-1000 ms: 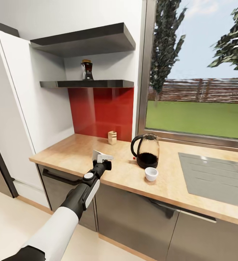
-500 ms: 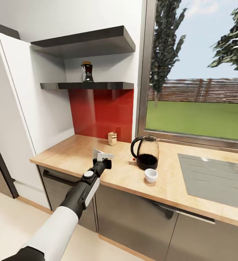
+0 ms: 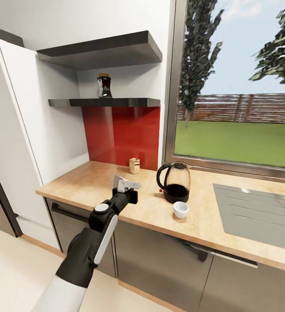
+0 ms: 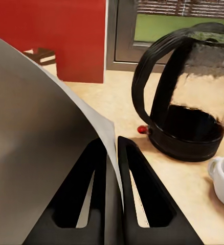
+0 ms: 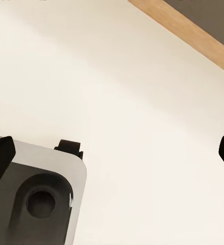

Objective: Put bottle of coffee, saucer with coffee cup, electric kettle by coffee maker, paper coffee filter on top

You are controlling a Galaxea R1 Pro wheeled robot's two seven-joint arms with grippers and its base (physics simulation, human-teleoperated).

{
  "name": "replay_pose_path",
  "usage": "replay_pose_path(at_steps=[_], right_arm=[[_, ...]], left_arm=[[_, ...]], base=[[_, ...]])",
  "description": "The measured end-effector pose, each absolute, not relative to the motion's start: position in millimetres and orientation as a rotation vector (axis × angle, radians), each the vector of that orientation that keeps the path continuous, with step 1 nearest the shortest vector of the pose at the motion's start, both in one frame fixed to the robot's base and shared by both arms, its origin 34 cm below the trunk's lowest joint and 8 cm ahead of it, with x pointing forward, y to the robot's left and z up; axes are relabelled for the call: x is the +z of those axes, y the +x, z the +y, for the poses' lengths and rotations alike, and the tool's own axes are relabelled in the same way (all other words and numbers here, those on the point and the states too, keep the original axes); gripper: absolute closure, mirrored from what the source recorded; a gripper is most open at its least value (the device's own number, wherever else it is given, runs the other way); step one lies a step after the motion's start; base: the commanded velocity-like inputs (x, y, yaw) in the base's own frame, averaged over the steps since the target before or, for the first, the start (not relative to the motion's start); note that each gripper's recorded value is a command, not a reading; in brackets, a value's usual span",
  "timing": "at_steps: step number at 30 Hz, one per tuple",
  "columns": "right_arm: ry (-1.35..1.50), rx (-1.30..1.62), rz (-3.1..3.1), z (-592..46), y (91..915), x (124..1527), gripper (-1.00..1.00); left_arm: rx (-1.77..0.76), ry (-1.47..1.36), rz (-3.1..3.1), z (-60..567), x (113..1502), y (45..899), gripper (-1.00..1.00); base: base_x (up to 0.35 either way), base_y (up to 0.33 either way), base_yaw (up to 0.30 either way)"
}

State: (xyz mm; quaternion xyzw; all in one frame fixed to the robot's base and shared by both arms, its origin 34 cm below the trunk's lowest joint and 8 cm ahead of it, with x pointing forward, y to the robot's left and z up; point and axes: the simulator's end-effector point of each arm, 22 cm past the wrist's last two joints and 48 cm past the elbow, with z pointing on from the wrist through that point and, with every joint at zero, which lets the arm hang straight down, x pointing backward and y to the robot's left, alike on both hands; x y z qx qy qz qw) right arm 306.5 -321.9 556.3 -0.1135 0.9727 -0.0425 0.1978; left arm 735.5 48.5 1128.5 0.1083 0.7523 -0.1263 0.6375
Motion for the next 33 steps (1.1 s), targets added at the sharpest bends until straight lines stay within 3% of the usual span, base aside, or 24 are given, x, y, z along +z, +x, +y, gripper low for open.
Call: replay_pose_path(at_steps=[25,33], right_arm=[[-0.322,-0.117,2.723,-322,306,556,-1.00],[-0.323,-0.117,2.723,-321,306,556,-1.00]], left_arm=[[-0.311,0.238,1.688,48,1135,716,1.00],[-0.311,0.238,1.688,48,1135,716,1.00]], base=[[0.000,0.000,0.000],[-0.118,-0.081,-0.023]])
